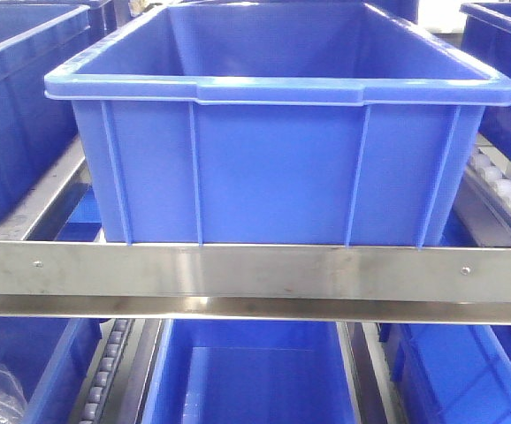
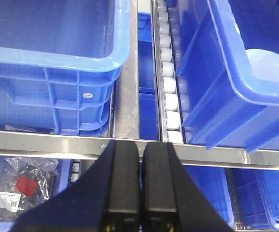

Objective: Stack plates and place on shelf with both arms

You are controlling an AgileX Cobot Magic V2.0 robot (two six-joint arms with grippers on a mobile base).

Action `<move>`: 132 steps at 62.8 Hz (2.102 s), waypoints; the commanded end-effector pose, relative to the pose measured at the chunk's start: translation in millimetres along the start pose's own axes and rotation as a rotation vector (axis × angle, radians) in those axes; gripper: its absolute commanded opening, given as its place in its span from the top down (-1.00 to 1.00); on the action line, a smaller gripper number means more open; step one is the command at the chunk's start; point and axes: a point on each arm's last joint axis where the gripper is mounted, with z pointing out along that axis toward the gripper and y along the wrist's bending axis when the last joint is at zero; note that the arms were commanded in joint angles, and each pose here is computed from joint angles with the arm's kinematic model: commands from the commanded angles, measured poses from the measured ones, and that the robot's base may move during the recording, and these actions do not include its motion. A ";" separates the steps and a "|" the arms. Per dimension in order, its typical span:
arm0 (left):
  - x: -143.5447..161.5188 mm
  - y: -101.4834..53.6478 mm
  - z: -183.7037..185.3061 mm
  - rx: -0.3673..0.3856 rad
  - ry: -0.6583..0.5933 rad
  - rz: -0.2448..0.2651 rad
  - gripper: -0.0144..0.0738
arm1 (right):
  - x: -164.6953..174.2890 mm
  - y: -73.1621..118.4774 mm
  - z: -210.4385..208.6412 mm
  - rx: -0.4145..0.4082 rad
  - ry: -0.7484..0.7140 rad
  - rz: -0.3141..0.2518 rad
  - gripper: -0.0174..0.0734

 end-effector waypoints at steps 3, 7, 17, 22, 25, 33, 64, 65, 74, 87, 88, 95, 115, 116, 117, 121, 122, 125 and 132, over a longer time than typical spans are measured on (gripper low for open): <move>-15.6 -2.6 -4.1 0.012 -0.106 -0.011 0.47 | -15.5 2.0 -3.2 -0.009 -0.140 -0.041 0.54; -15.6 -2.6 -4.1 0.012 -0.106 -0.011 0.47 | -15.5 2.0 -3.2 -0.009 -0.140 -0.040 0.54; -15.6 -2.6 -4.1 0.012 -0.106 -0.011 0.47 | -15.6 2.0 -3.2 -0.009 -0.141 -0.040 0.54; -15.6 -2.6 -4.1 0.012 -0.106 -0.011 0.47 | -15.7 2.0 -3.3 -0.010 -0.142 -0.040 0.54; -15.6 -2.6 -4.1 0.012 -0.106 -0.011 0.47 | -15.7 2.0 -3.3 -0.010 -0.142 -0.040 0.54; -15.6 -2.6 -4.1 0.012 -0.106 -0.011 0.47 | -15.7 2.0 -3.3 -0.010 -0.142 -0.040 0.54; -15.6 -2.6 -4.1 0.012 -0.106 -0.011 0.47 | -15.7 2.0 -3.3 -0.010 -0.142 -0.040 0.54; -15.6 -2.6 -4.1 0.012 -0.106 -0.011 0.47 | -15.7 2.0 -3.3 -0.010 -0.142 -0.040 0.54; -15.6 -2.6 -4.1 0.012 -0.106 -0.011 0.47 | -15.7 2.0 -3.3 -0.010 -0.142 -0.040 0.54; -17.0 -0.8 -10.6 -0.017 -0.137 0.086 0.47 | -15.7 2.0 -3.3 -0.010 -0.142 -0.040 0.54; -17.5 -0.9 -12.6 -0.017 -0.147 0.091 0.47 | -15.7 2.0 -3.3 -0.010 -0.142 -0.040 0.54; -14.6 0.5 -27.2 -0.028 -0.218 0.137 0.47 | -15.7 2.0 -3.3 -0.010 -0.142 -0.040 0.54; 58.2 21.6 -42.7 -0.059 -0.499 0.150 0.47 | -15.7 2.0 -3.3 -0.010 -0.142 -0.040 0.54; 61.6 22.5 -42.7 -0.060 -0.509 0.150 0.47 | -15.7 2.0 -3.3 -0.010 -0.142 -0.040 0.54; 66.9 23.6 -42.4 -0.059 -0.518 0.150 0.47 | -15.7 2.0 -3.3 -0.010 -0.142 -0.040 0.54; 81.1 26.4 -43.3 -0.055 -0.558 0.152 0.47 | -15.7 2.0 -3.3 -0.010 -0.142 -0.040 0.54; 84.0 27.0 -43.2 -0.054 -0.563 0.152 0.47 | -15.7 2.0 -3.3 -0.010 -0.142 -0.040 0.54; 92.8 28.8 -43.6 -0.053 -0.585 0.155 0.47 | -15.7 2.0 -3.3 -0.010 -0.142 -0.040 0.54; 108.3 32.4 -40.7 -0.051 -0.617 0.160 0.47 | -15.7 2.0 -3.3 -0.010 -0.142 -0.040 0.54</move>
